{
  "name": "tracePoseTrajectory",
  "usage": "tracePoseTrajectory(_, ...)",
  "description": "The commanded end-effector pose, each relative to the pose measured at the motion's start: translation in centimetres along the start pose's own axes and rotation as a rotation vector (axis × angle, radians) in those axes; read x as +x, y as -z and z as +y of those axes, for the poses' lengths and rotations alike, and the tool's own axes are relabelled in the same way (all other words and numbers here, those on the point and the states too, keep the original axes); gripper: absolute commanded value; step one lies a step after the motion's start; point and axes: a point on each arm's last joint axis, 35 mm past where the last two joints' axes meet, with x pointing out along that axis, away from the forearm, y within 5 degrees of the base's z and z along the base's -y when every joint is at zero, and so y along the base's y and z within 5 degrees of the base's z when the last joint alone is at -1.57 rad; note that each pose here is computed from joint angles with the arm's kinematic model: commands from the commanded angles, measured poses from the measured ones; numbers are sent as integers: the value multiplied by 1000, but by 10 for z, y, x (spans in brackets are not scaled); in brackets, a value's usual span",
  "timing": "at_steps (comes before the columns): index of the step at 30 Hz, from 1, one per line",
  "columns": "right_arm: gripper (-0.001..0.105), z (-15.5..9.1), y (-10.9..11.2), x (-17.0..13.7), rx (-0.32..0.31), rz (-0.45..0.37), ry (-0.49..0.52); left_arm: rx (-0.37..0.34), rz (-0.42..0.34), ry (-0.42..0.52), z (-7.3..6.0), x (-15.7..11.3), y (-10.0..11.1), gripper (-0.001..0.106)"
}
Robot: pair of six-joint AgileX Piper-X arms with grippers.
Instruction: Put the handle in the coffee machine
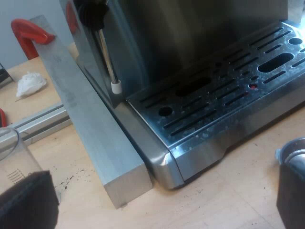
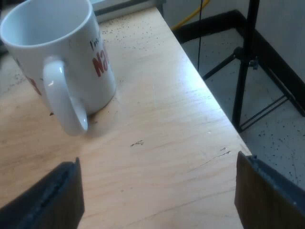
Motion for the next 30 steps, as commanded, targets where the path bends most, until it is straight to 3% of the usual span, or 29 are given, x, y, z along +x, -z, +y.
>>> tracePoseTrajectory(1, 69, -1, -2, -1, 5, -8, 13, 8, -4, 15, 0, 1, -2, 95)
tracePoseTrajectory(11, 69, 0, -3, -1, 9, -18, 1, 8, -4, 15, 0, 1, -2, 95)
tracePoseTrajectory(16, 69, 1, -17, -11, 12, -68, -110, 9, -7, 14, 0, 1, -3, 95)
tracePoseTrajectory(19, 69, -2, -27, -22, 8, -73, -111, 8, -7, -70, -1, -13, -15, 95)
tracePoseTrajectory(24, 69, -7, -45, -50, -15, -60, -174, -5, 16, -68, -7, -31, -25, 92)
tracePoseTrajectory(30, 69, -9, -54, -81, -89, -25, -318, -19, 52, -36, -13, -50, -49, 89)
